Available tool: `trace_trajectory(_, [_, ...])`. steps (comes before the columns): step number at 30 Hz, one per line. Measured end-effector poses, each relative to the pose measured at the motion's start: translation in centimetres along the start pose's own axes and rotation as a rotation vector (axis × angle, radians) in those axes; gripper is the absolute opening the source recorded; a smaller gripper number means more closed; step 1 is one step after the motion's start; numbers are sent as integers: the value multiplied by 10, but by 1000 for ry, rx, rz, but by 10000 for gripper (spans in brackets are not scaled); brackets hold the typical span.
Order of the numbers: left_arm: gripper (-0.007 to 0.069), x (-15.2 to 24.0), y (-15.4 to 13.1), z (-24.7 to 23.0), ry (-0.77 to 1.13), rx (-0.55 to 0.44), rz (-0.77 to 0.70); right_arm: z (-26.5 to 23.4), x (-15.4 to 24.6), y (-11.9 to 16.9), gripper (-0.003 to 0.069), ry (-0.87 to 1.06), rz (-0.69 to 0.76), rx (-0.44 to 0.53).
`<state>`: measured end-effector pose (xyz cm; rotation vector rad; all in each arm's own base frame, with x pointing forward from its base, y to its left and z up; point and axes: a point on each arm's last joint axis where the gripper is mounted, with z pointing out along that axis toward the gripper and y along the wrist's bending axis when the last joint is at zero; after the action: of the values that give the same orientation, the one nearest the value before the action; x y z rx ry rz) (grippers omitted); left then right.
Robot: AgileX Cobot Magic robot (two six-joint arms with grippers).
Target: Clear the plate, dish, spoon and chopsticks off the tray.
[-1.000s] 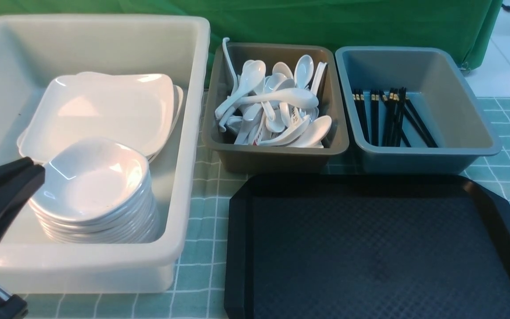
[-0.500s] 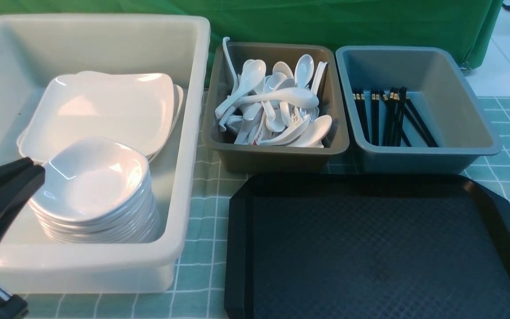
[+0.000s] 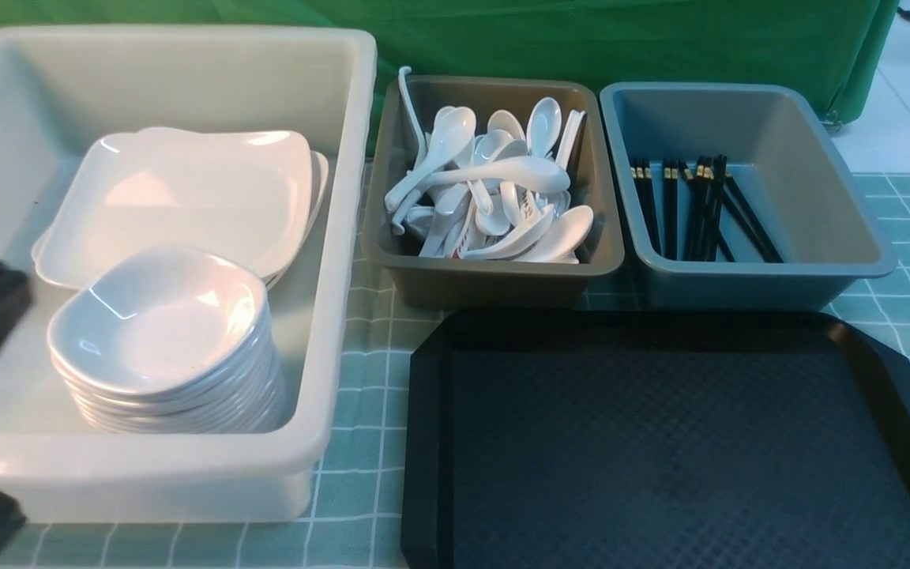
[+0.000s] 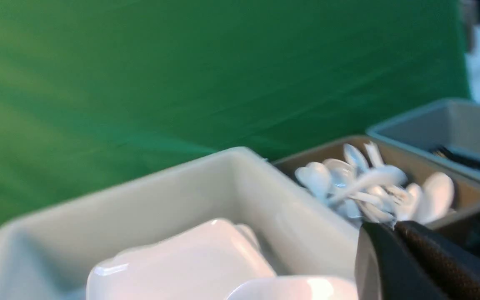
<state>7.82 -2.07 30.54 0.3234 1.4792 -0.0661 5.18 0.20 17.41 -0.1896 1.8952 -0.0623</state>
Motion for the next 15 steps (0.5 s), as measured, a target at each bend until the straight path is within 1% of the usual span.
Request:
trace_trajectory(2, [11, 17, 4, -9, 2, -91, -68, 0, 0, 0, 98, 0, 0, 0])
trace_trajectory(5, [11, 51, 5, -20, 40, -207, -116, 0, 0, 0, 106, 0, 0, 0])
trace_trajectory(6, [11, 64, 4, -23, 64, -235, -125, 0, 0, 0, 106, 0, 0, 0])
trace_trajectory(7, [11, 67, 4, -24, 61, -250, -127, 0, 0, 0, 108, 0, 0, 0])
trace_trajectory(8, [11, 85, 2, -27, 96, -281, -147, 0, 0, 0, 108, 0, 0, 0])
trace_trajectory(9, [11, 95, 1, -30, 113, -302, -162, 0, 0, 0, 112, 0, 0, 0])
trace_trajectory(10, [11, 97, 1, -31, 113, -309, -165, 0, 0, 0, 113, 0, 0, 0])
trace_trajectory(11, [11, 105, 0, -32, 138, -324, -205, 0, 0, 0, 118, 1, 0, 0])
trace_trajectory(15, [11, 118, -5, -34, 252, -313, -289, 0, 0, 0, 134, -1, 0, 0])
